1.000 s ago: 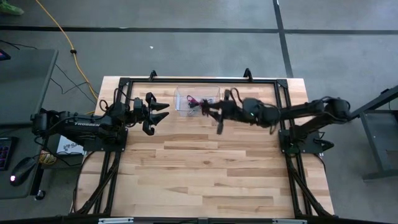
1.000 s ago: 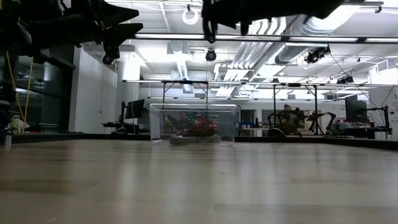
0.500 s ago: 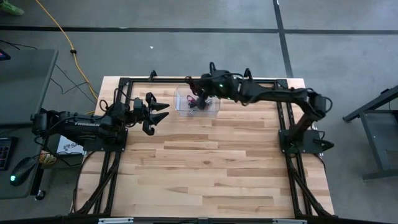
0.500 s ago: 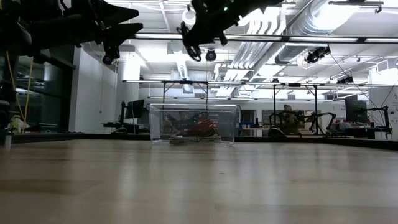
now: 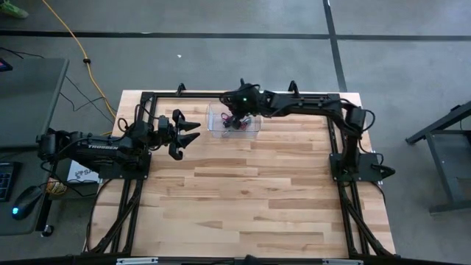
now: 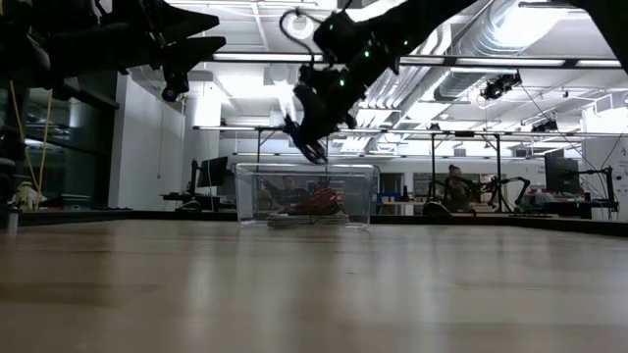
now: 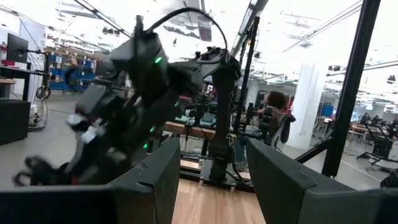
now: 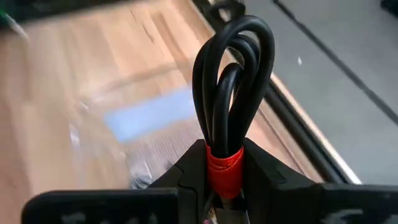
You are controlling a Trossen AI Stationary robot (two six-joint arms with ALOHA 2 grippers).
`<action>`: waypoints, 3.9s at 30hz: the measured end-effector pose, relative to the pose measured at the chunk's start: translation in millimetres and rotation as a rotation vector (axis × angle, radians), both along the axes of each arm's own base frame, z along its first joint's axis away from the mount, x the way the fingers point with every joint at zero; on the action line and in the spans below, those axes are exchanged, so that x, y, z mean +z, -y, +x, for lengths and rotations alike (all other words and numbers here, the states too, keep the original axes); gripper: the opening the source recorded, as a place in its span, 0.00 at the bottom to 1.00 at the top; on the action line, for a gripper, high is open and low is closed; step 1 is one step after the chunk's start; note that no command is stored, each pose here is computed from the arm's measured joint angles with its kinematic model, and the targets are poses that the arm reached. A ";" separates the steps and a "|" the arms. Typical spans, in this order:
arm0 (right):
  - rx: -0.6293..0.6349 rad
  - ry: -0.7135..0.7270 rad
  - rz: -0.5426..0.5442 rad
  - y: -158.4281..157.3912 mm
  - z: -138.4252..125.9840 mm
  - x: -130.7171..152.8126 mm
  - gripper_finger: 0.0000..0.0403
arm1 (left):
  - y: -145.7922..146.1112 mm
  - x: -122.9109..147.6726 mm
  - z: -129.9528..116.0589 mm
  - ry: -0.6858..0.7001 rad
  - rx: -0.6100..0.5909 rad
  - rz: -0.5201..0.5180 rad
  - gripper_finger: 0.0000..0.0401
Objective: Pick and place USB-C Cables
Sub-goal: Put the black charger cable into the transparent bin, then return to Home Position
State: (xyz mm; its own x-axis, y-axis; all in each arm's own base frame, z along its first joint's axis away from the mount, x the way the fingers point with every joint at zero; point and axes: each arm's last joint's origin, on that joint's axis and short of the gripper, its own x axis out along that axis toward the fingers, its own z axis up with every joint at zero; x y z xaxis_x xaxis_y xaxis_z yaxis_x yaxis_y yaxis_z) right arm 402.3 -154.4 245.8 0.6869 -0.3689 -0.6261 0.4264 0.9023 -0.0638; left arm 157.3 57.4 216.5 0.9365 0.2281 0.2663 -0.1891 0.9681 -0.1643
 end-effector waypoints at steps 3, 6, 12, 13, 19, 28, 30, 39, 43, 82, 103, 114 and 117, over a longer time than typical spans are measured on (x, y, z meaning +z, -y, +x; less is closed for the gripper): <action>-0.013 -0.064 0.026 5.2 -0.2 -15.6 0.14 | 0.0 -0.1 0.0 0.000 0.000 0.000 0.41; -0.022 -0.105 0.047 7.6 0.1 -26.5 0.14 | 0.0 -0.1 -0.1 0.000 0.000 0.000 0.41; -0.031 -0.159 0.081 10.8 3.3 -48.2 0.14 | 0.0 0.0 -0.1 0.001 0.001 0.000 0.41; -0.029 -0.164 0.085 11.0 4.0 -50.9 0.14 | -0.1 -0.1 -0.1 0.000 0.001 -0.001 0.41; -0.029 -0.214 0.111 11.5 5.8 -68.1 0.14 | 0.0 0.0 -0.1 0.001 0.001 -0.001 0.41; -0.016 -0.240 0.151 12.6 8.5 -84.5 0.14 | 0.0 0.1 -0.1 0.001 0.000 -0.001 0.41; -0.017 -0.239 0.152 13.1 8.4 -84.8 0.14 | 0.0 0.0 -0.1 0.001 0.000 -0.001 0.41; -0.029 -0.238 0.168 15.0 7.4 -85.8 0.14 | 0.0 0.0 -0.1 0.001 0.000 -0.002 0.41; -0.028 -0.238 0.169 15.0 7.4 -86.1 0.15 | 0.0 0.0 -0.1 0.001 0.000 -0.002 0.41; -0.042 -0.236 0.183 18.0 6.0 -87.8 0.25 | 0.0 -0.1 -0.1 0.001 0.000 -0.002 0.41; -0.054 -0.235 0.186 19.4 5.3 -88.2 0.55 | 0.0 0.0 -0.1 0.001 0.000 -0.001 0.41; -0.054 -0.234 0.186 19.4 5.3 -88.2 0.54 | 0.0 0.0 -0.1 0.001 0.000 -0.001 0.41; -0.054 -0.234 0.186 19.4 5.3 -88.2 0.54 | 0.0 0.0 -0.1 0.001 0.000 -0.001 0.41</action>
State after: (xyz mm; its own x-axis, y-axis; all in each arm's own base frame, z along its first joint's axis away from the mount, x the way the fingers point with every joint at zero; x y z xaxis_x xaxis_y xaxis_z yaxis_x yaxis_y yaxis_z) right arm 407.7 -173.8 157.6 0.4982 -0.2652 -0.8255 0.4675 0.8840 -0.0019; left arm 157.2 57.4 216.5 0.9364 0.2282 0.2668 -0.1888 0.9680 -0.1654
